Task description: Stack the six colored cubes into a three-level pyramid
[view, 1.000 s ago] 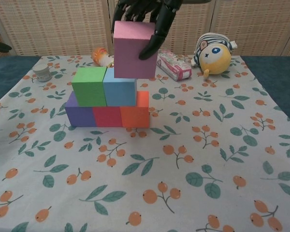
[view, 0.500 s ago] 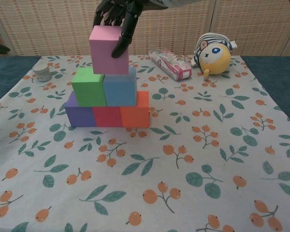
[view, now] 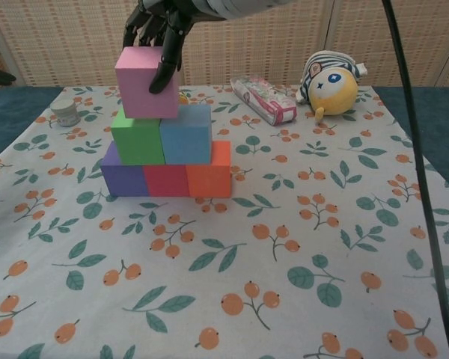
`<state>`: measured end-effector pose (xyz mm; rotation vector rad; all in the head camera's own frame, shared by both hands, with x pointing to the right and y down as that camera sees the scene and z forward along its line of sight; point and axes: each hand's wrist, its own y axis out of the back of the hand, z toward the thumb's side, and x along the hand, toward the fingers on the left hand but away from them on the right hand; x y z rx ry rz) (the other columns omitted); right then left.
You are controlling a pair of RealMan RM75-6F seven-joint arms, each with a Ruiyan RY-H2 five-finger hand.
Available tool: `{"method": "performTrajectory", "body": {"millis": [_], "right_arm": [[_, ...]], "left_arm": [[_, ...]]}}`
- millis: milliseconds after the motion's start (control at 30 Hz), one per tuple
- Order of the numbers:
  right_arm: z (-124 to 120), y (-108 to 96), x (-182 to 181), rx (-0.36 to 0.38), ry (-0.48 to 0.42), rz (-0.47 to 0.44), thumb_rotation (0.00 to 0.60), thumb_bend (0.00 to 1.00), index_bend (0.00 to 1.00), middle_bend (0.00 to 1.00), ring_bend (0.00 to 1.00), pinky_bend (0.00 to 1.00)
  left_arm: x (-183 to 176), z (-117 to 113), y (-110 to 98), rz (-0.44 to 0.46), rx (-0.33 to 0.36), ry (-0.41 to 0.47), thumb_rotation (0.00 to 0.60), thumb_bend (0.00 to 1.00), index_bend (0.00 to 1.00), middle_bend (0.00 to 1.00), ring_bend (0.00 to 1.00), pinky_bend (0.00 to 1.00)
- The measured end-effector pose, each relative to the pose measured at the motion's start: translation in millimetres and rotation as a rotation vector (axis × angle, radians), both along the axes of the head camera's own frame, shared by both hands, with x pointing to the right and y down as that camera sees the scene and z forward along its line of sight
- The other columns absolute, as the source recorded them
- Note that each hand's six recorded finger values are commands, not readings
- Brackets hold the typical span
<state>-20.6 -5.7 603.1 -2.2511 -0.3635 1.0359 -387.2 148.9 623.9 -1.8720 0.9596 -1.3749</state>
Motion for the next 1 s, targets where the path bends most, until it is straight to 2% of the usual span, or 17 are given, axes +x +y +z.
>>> {"method": "performTrajectory", "body": {"millis": [467,1000], "right_arm": [[12.9,-6.3,-0.6,-0.004,0.033,0.023,0.6,0.12,0.32,0.34,0.25,0.37],[18.6,-4.1,-2.6,-0.011,0.049,0.018,0.6,0.12,0.31,0.34,0.25,0.37]], "left_arm": [[-1.5,2.6,0.8,-0.006,-0.005,0.008,0.6,0.29,0.08,0.05,0.0,0.03],[-3.1,6.6,1.1,-0.008,-0.019,0.013,0.6,0.29,0.08,0.04,0.0,0.03]]}}
